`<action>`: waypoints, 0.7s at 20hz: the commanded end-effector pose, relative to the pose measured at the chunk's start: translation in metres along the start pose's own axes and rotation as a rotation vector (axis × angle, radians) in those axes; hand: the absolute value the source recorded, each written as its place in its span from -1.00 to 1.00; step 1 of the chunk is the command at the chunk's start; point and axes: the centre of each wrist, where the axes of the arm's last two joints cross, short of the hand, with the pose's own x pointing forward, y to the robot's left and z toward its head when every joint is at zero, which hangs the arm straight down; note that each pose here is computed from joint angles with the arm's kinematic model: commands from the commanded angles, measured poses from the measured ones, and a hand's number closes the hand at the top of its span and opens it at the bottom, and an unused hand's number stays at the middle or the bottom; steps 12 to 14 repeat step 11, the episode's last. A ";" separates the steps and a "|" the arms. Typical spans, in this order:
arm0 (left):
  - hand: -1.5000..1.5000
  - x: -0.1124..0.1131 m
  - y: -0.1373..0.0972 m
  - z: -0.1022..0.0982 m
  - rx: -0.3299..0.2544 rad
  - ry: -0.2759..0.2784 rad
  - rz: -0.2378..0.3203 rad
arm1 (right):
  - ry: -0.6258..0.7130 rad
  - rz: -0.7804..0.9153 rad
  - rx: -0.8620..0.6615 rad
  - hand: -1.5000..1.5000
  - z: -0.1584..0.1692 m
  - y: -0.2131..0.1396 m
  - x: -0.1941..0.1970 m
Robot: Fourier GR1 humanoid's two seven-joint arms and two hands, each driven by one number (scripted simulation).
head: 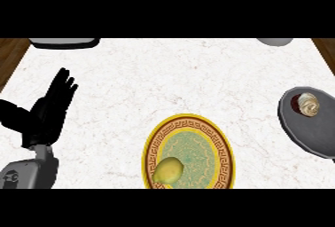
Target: Pick the cupcake from the plate and place it in the pan
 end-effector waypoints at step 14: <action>0.00 -0.006 0.004 0.002 0.004 -0.009 -0.009 | -0.096 -0.108 0.098 -1.00 0.066 -0.054 -0.007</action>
